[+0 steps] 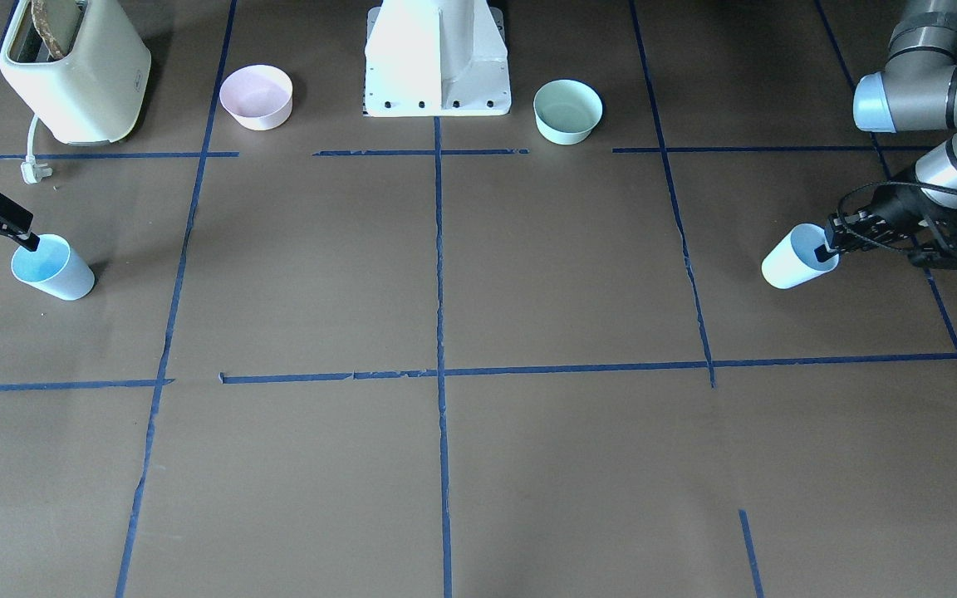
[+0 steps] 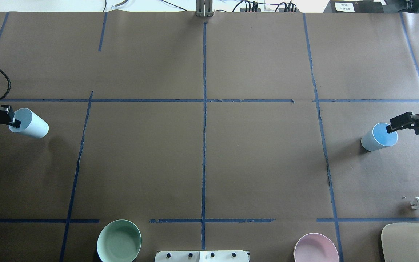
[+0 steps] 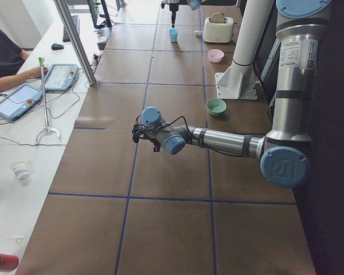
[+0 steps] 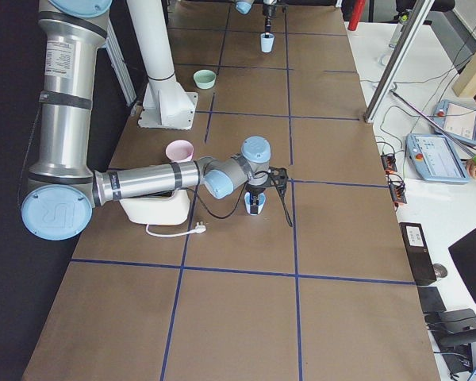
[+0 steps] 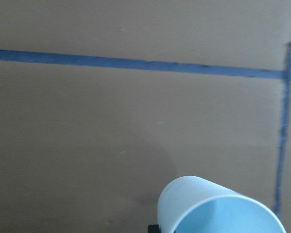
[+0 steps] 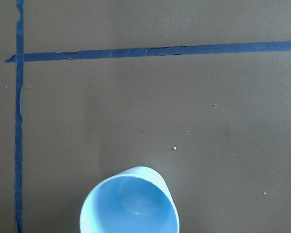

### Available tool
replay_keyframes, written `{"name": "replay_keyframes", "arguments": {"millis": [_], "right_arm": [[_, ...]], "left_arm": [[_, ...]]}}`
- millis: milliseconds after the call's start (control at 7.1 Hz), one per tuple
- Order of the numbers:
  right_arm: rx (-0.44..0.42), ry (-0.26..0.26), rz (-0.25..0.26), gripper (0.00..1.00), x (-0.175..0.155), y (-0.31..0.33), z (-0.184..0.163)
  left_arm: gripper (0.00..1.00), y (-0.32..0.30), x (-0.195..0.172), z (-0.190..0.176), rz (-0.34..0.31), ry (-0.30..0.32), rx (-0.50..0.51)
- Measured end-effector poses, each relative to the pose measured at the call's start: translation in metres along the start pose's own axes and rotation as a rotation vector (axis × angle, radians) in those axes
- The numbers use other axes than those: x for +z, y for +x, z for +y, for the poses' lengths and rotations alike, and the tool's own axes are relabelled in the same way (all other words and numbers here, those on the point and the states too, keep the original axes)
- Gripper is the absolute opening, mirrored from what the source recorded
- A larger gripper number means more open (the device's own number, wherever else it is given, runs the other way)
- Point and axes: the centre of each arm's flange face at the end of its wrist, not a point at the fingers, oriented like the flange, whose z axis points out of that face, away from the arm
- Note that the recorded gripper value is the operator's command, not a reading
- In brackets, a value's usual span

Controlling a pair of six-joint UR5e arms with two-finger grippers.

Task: Stack blue cups with both arms
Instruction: 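Reach the left gripper to the other light-blue cup and grasp it, then carry the left gripper's cup to table center while the right gripper lifts its cup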

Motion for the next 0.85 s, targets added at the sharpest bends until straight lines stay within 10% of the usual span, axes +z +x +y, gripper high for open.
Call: {"name": "replay_keyframes", "arguments": {"millis": [846], "right_arm": [[0.037, -0.038, 0.037, 0.99, 0.03, 0.02, -0.009]], "left_arm": [[0.0, 0.187, -0.027, 0.002, 0.045, -0.048, -0.081]]}}
